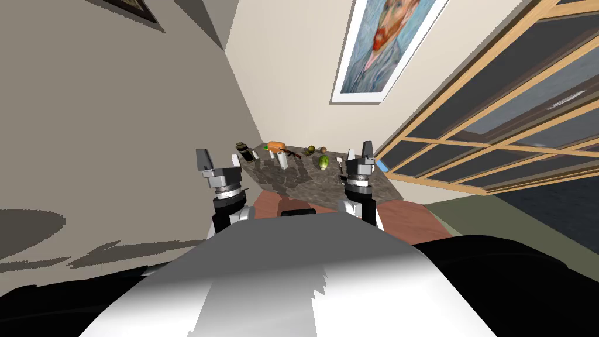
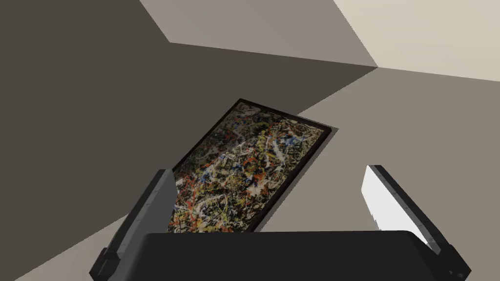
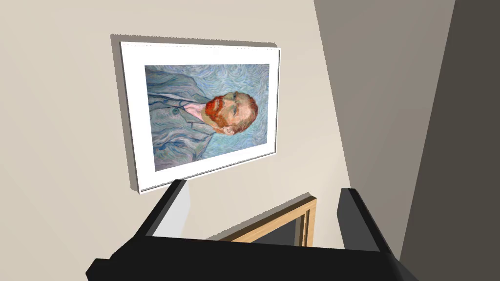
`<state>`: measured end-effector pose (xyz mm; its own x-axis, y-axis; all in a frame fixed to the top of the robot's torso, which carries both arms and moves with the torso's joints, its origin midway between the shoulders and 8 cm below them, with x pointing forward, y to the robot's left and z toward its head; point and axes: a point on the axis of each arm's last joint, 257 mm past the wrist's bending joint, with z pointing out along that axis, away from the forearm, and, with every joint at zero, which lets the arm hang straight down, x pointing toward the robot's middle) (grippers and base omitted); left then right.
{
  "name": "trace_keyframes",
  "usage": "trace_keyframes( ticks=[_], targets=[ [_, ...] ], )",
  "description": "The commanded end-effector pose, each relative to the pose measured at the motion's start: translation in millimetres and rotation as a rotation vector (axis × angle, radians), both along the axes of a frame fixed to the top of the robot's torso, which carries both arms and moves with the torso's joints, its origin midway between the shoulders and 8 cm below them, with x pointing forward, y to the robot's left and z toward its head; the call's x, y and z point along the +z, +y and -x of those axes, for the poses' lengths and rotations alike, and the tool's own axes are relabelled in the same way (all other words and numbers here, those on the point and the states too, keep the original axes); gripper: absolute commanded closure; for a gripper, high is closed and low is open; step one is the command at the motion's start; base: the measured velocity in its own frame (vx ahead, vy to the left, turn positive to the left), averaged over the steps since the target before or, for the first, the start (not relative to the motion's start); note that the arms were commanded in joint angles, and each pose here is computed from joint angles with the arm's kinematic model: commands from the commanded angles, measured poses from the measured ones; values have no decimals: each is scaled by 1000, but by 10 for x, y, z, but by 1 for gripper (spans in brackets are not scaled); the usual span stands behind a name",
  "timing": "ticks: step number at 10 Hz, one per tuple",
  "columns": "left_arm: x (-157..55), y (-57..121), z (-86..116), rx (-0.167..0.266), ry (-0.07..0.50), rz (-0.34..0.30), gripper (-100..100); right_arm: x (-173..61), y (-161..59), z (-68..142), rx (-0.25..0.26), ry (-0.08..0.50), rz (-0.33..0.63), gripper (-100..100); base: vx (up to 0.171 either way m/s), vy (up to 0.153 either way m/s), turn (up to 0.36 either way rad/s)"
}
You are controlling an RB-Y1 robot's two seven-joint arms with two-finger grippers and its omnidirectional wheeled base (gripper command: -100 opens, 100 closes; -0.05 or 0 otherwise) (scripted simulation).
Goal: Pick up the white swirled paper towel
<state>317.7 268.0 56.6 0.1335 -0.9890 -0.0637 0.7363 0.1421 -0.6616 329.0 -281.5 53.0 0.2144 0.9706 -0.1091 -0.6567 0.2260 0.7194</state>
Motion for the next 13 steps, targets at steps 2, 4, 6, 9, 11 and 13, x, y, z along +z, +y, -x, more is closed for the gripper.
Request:
trace_keyframes(
  ticks=[2,4,6,9,11,13],
  targets=[
    [-104,-50,-63,2,36,-71,-100,0,0,0,0,0,0,0,13,37,-98],
    [-337,-59,-180,39,104,-184,-100,0,0,0,0,0,0,0,44,112,-185],
    [-482,-32,-241,69,143,-244,-100,0,0,0,0,0,0,0,59,123,-183],
    [-802,61,-355,137,223,-368,-100,0,0,0,0,0,0,0,43,111,-222],
    [-1052,123,-432,184,282,-461,-100,0,-1,0,0,0,0,0,39,132,-186],
    [-1221,139,-483,208,319,-523,-100,0,-1,0,0,0,0,0,35,124,-193]
  ],
)
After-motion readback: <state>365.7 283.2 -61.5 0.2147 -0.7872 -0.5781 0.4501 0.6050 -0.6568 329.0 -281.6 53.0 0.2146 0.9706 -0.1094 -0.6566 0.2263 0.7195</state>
